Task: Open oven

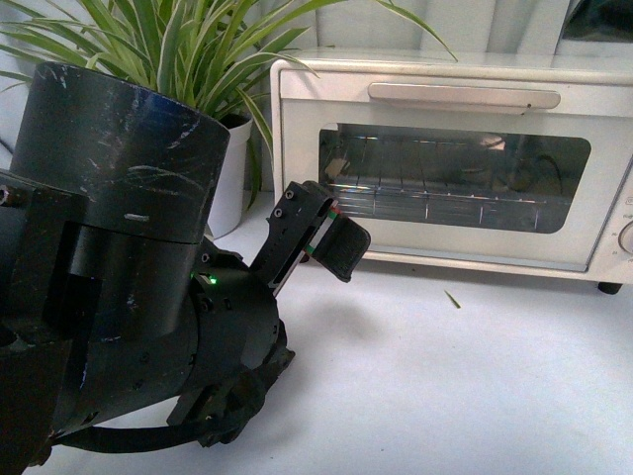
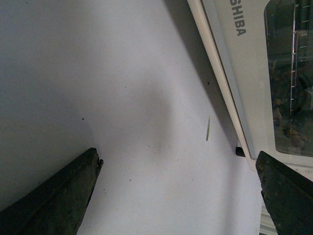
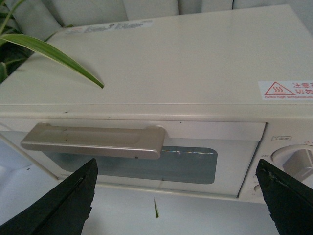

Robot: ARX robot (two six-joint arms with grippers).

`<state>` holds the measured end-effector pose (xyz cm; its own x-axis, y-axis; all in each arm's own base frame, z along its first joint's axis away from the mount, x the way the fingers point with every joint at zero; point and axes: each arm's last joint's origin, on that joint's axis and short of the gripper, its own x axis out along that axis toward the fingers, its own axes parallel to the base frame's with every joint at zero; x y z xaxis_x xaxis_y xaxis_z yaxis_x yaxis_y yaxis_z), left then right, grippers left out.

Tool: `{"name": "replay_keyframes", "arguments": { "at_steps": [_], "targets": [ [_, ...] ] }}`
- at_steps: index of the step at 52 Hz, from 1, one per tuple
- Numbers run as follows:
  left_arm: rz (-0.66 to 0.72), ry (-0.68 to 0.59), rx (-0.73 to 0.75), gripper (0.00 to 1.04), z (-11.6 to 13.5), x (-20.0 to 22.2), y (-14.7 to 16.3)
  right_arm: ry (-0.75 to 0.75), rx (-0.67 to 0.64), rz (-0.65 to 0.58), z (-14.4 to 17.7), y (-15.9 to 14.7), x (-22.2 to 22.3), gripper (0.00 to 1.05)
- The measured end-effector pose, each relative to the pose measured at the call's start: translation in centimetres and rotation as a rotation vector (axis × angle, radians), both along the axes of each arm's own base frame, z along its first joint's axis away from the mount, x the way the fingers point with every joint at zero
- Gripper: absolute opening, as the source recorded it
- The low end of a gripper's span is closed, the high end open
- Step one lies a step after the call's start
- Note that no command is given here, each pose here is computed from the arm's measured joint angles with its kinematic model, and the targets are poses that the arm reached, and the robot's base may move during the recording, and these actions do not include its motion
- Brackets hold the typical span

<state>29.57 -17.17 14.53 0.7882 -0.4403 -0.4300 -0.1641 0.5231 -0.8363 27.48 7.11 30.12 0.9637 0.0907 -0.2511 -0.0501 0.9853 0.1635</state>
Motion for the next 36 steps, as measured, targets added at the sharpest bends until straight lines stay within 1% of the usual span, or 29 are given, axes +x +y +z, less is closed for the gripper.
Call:
{"name": "replay_keyframes", "arguments": {
  "at_steps": [17,36],
  "targets": [
    [0.011,0.005,-0.008,0.98,0.0,-0.1,0.4,0.058,-0.030,-0.055,-0.2,1.7,3.6,0.95],
    [0.013,0.005,-0.009,0.98,0.0,0.0,0.4,0.107,-0.024,-0.106,-1.3,2.2,4.7,0.95]
  ]
}}
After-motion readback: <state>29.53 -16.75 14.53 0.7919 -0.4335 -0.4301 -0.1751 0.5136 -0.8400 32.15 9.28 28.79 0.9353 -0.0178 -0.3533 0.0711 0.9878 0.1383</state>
